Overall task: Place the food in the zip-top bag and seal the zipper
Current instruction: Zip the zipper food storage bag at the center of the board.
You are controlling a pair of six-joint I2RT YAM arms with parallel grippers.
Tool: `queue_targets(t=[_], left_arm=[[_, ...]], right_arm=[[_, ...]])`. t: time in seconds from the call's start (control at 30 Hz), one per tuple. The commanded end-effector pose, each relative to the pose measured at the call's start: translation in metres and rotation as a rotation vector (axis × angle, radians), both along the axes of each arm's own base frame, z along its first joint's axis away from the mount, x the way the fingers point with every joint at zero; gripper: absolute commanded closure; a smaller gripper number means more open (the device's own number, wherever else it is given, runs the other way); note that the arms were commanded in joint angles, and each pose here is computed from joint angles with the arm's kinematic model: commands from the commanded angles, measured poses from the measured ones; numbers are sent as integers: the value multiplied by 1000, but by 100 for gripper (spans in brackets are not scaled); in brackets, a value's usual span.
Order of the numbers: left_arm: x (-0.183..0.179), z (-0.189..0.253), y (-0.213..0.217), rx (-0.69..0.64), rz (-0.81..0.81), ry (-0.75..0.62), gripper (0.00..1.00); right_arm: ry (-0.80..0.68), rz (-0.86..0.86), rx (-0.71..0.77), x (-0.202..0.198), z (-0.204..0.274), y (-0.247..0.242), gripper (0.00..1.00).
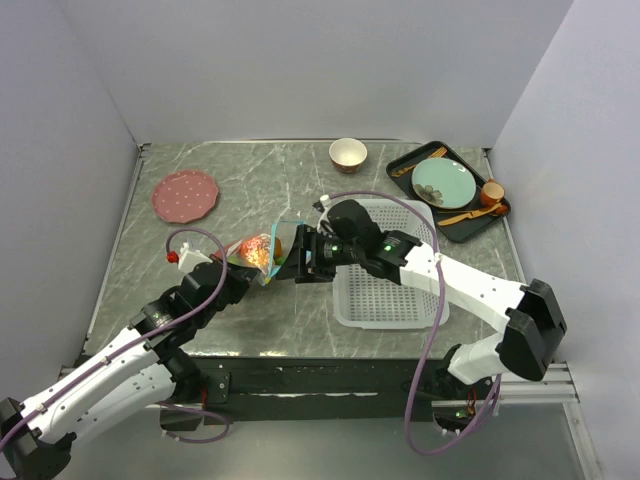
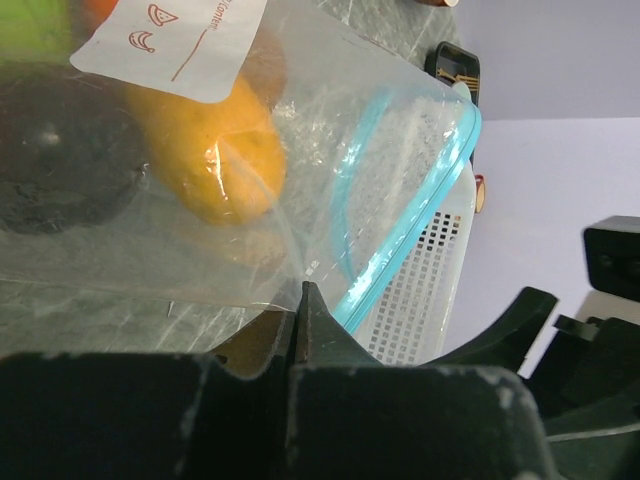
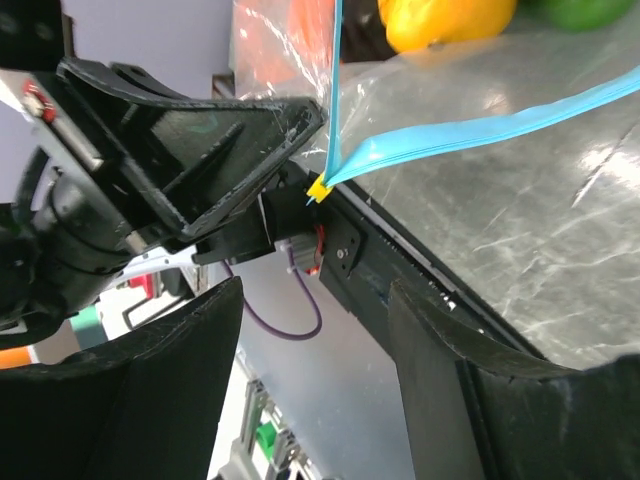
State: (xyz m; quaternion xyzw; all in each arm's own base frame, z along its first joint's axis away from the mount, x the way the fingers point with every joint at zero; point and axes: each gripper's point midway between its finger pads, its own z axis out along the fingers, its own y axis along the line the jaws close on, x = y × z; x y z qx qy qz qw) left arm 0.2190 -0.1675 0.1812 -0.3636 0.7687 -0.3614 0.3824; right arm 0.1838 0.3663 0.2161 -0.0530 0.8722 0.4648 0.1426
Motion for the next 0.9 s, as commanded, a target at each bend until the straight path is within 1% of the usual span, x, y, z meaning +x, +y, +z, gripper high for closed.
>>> queue_targets(t=[0.0, 0.1, 0.23, 0.63, 0.87], left_arm=[[6, 12, 1, -19, 18, -52, 99], [6, 10, 1, -19, 14, -53, 99], [6, 10, -1, -18, 6, -55, 99], [5, 7, -1, -23, 4, -55, 99], [6, 6, -4, -27, -5, -54, 99]], right_arm=[[-15, 31, 77, -1, 19, 20, 34], [-6, 30, 74, 4, 15, 25, 37], [-10, 24, 67, 10, 13, 32, 38], [16, 26, 31, 17, 0, 43, 52], [27, 30, -17, 13, -12, 47, 53]])
